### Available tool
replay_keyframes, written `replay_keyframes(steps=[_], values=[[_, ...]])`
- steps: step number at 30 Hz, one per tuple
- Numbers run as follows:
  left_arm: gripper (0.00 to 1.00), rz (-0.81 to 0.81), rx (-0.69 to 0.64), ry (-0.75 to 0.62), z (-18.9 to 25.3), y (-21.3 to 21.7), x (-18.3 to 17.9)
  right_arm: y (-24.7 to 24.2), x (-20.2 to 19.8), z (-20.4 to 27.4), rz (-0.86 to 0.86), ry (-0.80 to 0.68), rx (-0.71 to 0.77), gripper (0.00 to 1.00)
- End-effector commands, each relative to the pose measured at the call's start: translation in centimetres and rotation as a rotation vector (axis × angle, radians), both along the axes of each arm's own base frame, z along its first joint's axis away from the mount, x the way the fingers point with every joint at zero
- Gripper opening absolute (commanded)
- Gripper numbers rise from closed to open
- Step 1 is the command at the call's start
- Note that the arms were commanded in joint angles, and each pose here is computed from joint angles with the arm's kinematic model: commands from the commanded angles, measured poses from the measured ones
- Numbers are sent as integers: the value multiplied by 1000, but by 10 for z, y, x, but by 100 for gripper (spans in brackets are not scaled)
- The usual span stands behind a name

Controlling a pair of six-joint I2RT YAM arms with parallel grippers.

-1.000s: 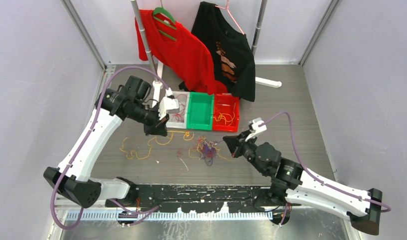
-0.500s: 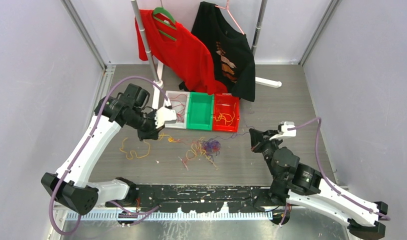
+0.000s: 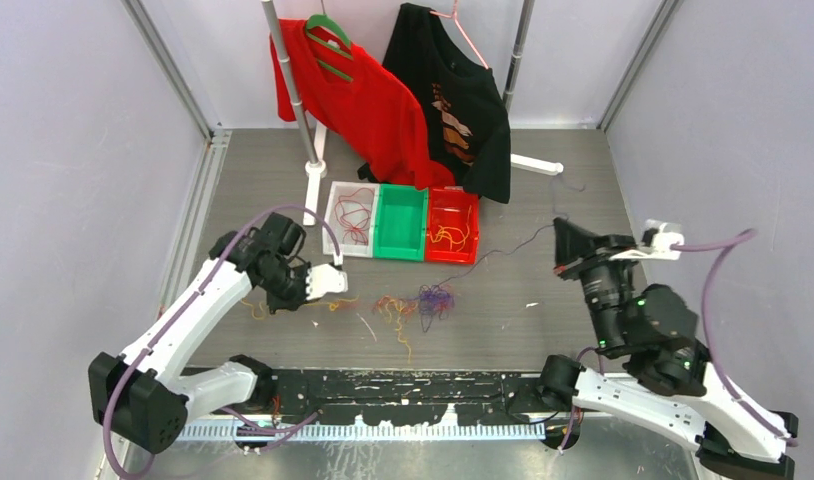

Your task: Untangle the cables

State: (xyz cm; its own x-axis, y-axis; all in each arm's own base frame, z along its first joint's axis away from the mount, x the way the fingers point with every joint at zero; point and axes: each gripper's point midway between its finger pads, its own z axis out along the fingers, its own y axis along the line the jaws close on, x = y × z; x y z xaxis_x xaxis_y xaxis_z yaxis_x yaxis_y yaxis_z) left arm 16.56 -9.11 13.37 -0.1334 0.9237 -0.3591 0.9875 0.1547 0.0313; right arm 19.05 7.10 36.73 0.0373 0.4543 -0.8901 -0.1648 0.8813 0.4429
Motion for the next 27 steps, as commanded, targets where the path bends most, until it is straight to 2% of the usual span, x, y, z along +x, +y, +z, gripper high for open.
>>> replay_keyframes(steps=[1, 10, 15, 18, 21, 23, 25, 27], values=[[0, -77, 183, -151, -24, 35, 24, -32, 0, 47, -124, -55, -66, 1], [0, -159, 391, -185, -70, 85, 31, -108, -22, 101, -327, -126, -70, 1], [0, -168, 443, -210, -81, 99, 40, -141, -33, 111, -401, -111, -74, 1], [0, -145, 427, -220, -80, 97, 48, -139, -33, 113, -375, -116, -85, 1], [0, -144, 463, -261, -76, 103, 61, -157, -38, 131, -433, -96, -109, 1], [0, -152, 495, -274, -79, 113, 65, -178, -47, 148, -453, -127, -49, 1], [0, -149, 509, -258, -85, 123, 66, -185, -52, 161, -438, -165, -27, 1], [0, -134, 518, -214, -93, 131, 64, -177, -48, 165, -420, -161, -85, 1]])
